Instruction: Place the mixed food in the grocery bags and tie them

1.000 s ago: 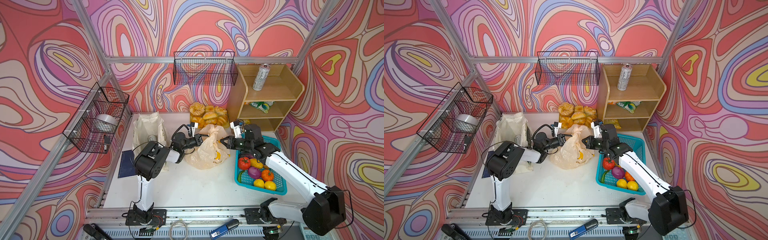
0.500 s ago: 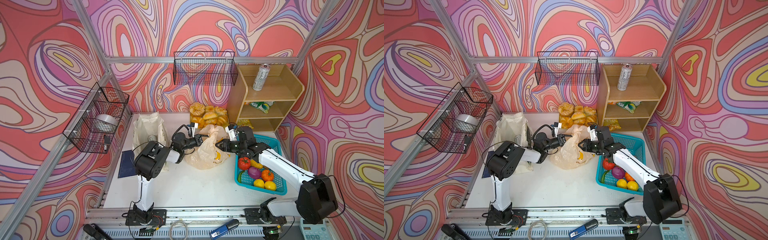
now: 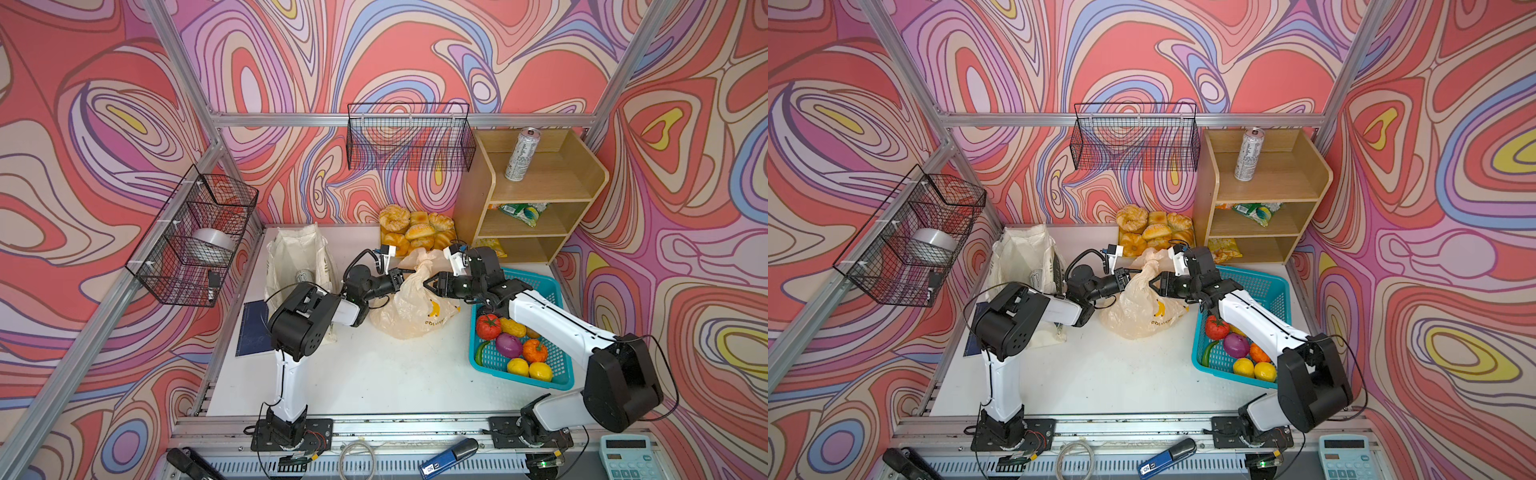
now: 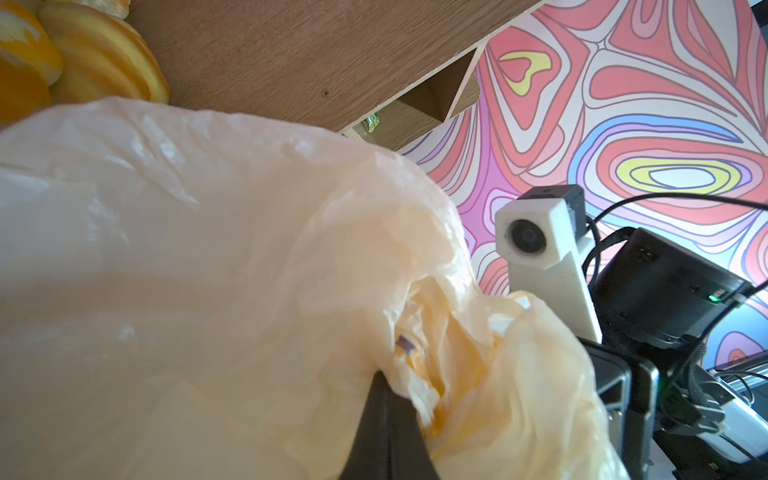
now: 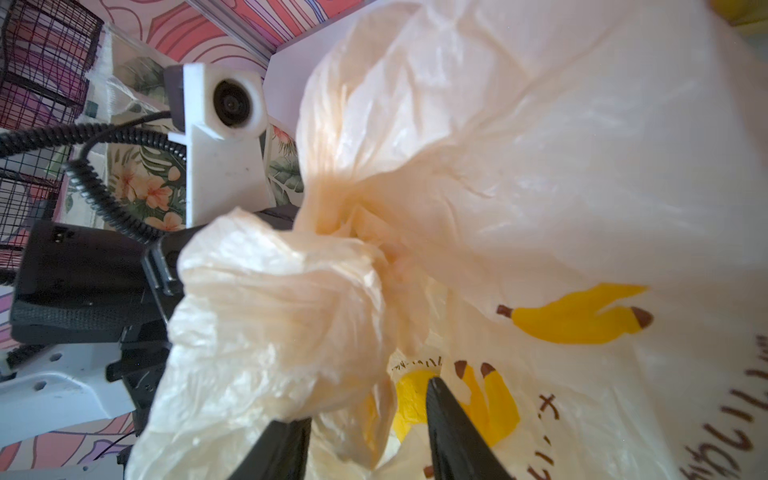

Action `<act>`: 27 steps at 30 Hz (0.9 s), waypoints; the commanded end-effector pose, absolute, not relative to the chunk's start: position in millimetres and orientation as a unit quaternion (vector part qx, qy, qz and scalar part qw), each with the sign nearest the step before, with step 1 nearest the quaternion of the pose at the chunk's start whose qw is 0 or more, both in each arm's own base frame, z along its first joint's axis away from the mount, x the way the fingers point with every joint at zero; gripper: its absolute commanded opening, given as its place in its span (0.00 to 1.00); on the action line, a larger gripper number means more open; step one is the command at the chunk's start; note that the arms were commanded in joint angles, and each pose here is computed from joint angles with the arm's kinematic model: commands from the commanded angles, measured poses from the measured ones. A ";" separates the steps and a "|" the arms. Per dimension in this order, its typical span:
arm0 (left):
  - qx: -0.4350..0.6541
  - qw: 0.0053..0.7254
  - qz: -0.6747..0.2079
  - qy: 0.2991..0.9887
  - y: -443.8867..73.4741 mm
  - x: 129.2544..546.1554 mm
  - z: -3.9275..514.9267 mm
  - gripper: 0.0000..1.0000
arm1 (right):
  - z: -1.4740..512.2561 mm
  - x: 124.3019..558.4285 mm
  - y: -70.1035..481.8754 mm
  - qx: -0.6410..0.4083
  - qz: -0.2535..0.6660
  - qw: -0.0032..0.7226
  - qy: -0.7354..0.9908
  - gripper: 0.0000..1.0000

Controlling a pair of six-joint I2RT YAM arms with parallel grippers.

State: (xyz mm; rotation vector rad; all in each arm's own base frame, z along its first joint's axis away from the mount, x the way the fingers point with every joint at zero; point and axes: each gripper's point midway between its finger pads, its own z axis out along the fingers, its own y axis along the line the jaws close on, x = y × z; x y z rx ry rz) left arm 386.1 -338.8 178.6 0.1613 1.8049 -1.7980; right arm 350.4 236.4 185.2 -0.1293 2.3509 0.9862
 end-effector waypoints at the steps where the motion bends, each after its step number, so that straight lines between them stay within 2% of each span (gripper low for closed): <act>1: 0.077 0.299 -0.683 0.662 -340.8 383.0 184.6 0.00 | 191.6 355.1 240.4 -0.057 0.370 0.303 0.877 0.47; 5: 0.082 0.299 -0.684 0.660 -341.3 382.1 186.9 0.00 | 186.5 361.4 239.5 -0.050 0.362 0.305 0.880 0.42; 9: 0.082 0.301 -0.684 0.659 -340.8 381.8 188.2 0.00 | 187.1 365.3 238.8 -0.046 0.357 0.309 0.880 0.09; 11: 0.081 0.301 -0.684 0.660 -340.5 381.9 188.1 0.00 | 187.4 364.2 238.2 -0.047 0.356 0.309 0.881 0.00; 27: 0.066 0.323 -0.676 0.659 -328.4 385.5 193.2 0.00 | 197.2 367.2 170.7 0.027 0.275 0.362 0.890 0.00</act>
